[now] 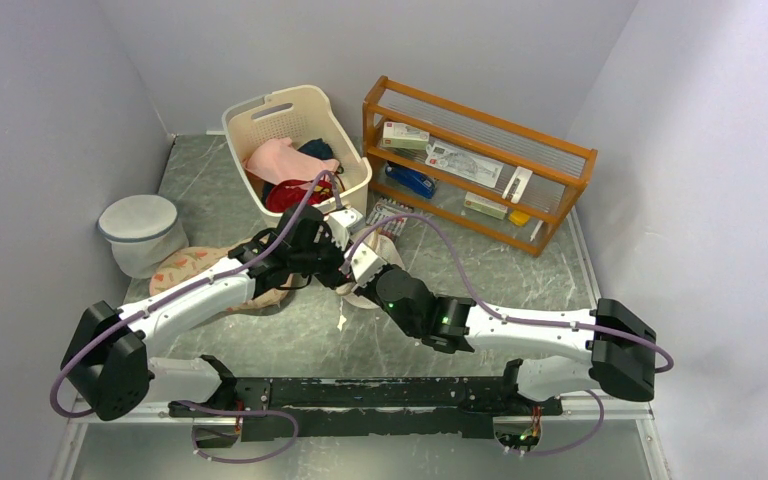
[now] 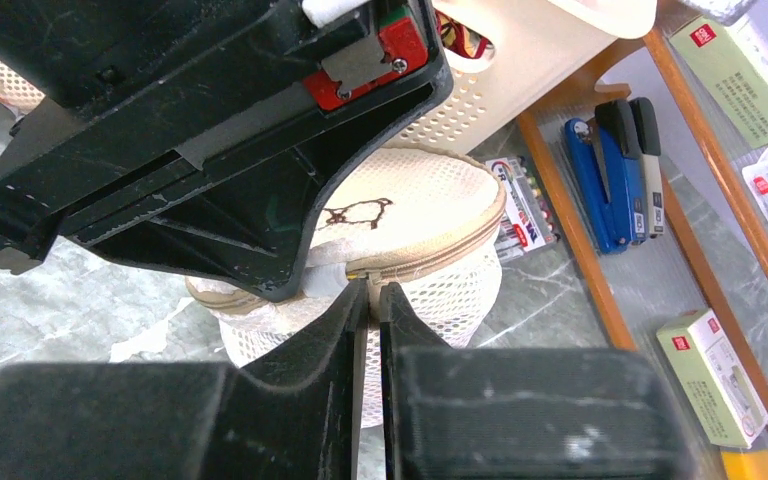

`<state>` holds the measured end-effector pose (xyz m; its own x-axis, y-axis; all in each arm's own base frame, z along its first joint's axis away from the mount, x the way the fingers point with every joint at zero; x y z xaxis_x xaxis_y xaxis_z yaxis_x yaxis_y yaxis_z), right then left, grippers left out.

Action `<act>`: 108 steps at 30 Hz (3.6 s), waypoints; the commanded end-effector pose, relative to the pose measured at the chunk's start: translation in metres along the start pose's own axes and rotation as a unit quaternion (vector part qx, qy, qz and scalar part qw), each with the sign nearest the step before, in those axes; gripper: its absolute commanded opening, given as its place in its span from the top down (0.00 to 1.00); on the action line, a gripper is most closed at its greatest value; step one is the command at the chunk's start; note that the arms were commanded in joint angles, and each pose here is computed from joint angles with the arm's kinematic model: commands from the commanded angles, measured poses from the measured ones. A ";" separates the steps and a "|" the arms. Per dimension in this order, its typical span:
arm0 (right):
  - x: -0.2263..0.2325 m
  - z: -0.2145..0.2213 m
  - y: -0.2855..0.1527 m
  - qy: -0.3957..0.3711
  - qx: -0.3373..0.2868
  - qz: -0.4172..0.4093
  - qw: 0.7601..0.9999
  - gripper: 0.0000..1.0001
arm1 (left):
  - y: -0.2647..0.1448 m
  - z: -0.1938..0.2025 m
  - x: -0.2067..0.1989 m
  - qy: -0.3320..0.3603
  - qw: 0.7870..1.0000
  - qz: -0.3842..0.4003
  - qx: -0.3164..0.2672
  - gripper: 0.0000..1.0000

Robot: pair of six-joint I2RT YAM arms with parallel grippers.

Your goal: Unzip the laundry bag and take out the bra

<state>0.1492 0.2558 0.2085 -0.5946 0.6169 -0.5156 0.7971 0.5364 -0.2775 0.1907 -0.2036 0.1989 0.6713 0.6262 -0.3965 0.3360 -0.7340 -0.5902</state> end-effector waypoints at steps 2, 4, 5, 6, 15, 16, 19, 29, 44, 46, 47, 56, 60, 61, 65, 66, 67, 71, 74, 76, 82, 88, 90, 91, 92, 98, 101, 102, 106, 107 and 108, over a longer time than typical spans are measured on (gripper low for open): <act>-0.006 -0.002 -0.001 0.013 -0.001 0.015 1.000 0.97 | 0.000 -0.010 -0.004 0.000 1.000 0.020 -0.012 0.93; -0.006 -0.002 -0.001 0.014 -0.003 0.014 1.000 1.00 | 0.000 -0.011 -0.004 0.001 1.000 0.020 -0.013 0.93; -0.007 -0.002 -0.001 0.016 -0.005 0.013 1.000 1.00 | 0.000 -0.010 -0.004 0.001 1.000 0.019 -0.012 0.93; -0.007 -0.002 -0.001 0.018 -0.006 0.012 1.000 1.00 | 0.000 -0.010 -0.004 0.001 1.000 0.020 -0.012 0.93; -0.012 0.003 0.005 0.034 -0.007 0.000 0.999 0.96 | -0.001 -0.011 -0.004 0.002 1.000 0.024 -0.014 0.93; -0.012 0.002 0.005 0.035 -0.008 -0.001 0.999 0.96 | -0.001 -0.011 -0.005 0.003 1.000 0.025 -0.014 0.93; -0.012 0.001 0.007 0.037 -0.012 -0.007 0.999 0.96 | -0.001 -0.011 -0.005 0.003 1.000 0.026 -0.013 0.93; -0.010 0.003 0.010 0.043 -0.012 -0.017 0.999 0.95 | 0.000 -0.011 -0.005 0.003 1.000 0.028 -0.013 0.93; -0.069 0.027 0.011 0.186 -0.006 0.013 0.982 1.00 | 0.000 -0.010 0.001 0.008 1.000 -0.005 -0.003 0.93; -0.072 0.032 0.013 0.210 -0.003 -0.004 0.978 1.00 | -0.001 -0.011 0.002 0.010 1.000 -0.013 -0.004 0.93; -0.073 0.035 0.013 0.222 -0.002 -0.011 0.975 1.00 | -0.002 -0.011 0.002 0.011 1.000 -0.019 -0.003 0.93; -0.073 0.027 0.003 0.306 -0.046 -0.113 0.944 1.00 | -0.015 -0.017 -0.003 0.032 0.999 -0.013 -0.020 0.83; -0.072 0.021 -0.004 0.324 -0.062 -0.131 0.935 1.00 | -0.027 -0.021 -0.013 0.051 0.997 0.023 -0.051 0.55; -0.071 0.019 -0.005 0.329 -0.065 -0.140 0.932 1.00 | -0.031 -0.021 -0.017 0.055 0.996 0.041 -0.058 0.49; -0.069 0.009 -0.008 0.344 -0.075 -0.177 0.919 1.00 | -0.041 -0.027 -0.032 0.024 0.992 0.089 -0.083 0.15; -0.069 0.007 -0.009 0.345 -0.077 -0.182 0.917 1.00 | -0.042 -0.027 -0.034 0.006 0.992 0.093 -0.088 0.10; -0.069 0.007 -0.010 0.348 -0.077 -0.185 0.916 1.00 | -0.043 -0.030 -0.035 -0.012 0.991 0.089 -0.097 0.09; -0.069 0.004 -0.015 0.350 -0.082 -0.195 0.913 1.00 | -0.044 -0.034 -0.034 -0.091 0.988 0.042 -0.120 0.15; -0.067 0.004 -0.017 0.350 -0.079 -0.207 0.910 1.00 | -0.041 -0.036 -0.033 -0.112 0.986 0.030 -0.118 0.21; -0.066 0.005 -0.018 0.349 -0.078 -0.209 0.910 1.00 | -0.037 -0.035 -0.033 -0.118 0.987 0.034 -0.102 0.22; -0.063 0.007 -0.018 0.352 -0.077 -0.218 0.907 1.00 | -0.028 -0.026 -0.032 -0.127 0.987 0.059 -0.073 0.28; -0.061 0.009 -0.017 0.344 -0.070 -0.225 0.909 1.00 | -0.021 -0.020 -0.026 -0.132 0.989 0.040 -0.060 0.49; -0.061 0.010 -0.017 0.339 -0.065 -0.229 0.910 1.00 | -0.019 -0.019 -0.025 -0.130 0.989 0.039 -0.056 0.57; -0.061 0.010 -0.016 0.337 -0.063 -0.231 0.911 1.00 | -0.019 -0.019 -0.025 -0.129 0.989 0.040 -0.054 0.61; -0.061 0.010 -0.016 0.335 -0.061 -0.232 0.911 1.00 | -0.019 -0.018 -0.025 -0.128 0.990 0.040 -0.051 0.64; -0.062 0.011 -0.013 0.329 -0.050 -0.226 0.915 1.00 | -0.026 -0.021 -0.027 -0.089 0.993 0.052 -0.053 0.83; -0.062 0.012 -0.010 0.329 -0.044 -0.221 0.917 1.00 | -0.030 -0.022 -0.028 -0.060 0.996 0.051 -0.046 0.93; -0.062 0.013 -0.010 0.330 -0.042 -0.218 0.917 1.00 | -0.032 -0.023 -0.027 -0.053 0.996 0.050 -0.042 0.93; -0.063 0.018 -0.003 0.337 -0.025 -0.185 0.923 1.00 | -0.039 -0.023 -0.028 -0.030 0.998 0.048 -0.041 0.93; -0.064 0.021 -0.001 0.337 -0.018 -0.171 0.926 1.00 | -0.041 -0.022 -0.029 -0.024 0.998 0.048 -0.042 0.93; -0.065 0.023 0.002 0.337 -0.012 -0.158 0.928 1.00 | -0.044 -0.022 -0.029 -0.018 0.998 0.049 -0.046 0.93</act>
<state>0.1792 0.2044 0.2222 -0.7934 0.5528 0.2548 0.4836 0.8267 -0.2877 0.1761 -0.2027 0.2329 0.6061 0.6011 -0.5209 0.3354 -0.7869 -0.5179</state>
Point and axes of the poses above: each gripper's point midway between its finger pads, its own y axis out along the fingers, its own x axis along the line the jaws close on, z = x × y, the point moved 10 cm from there along -y, back along the fingers, and after that the axes turned 7 degrees about -y, right-handed, at the moved point
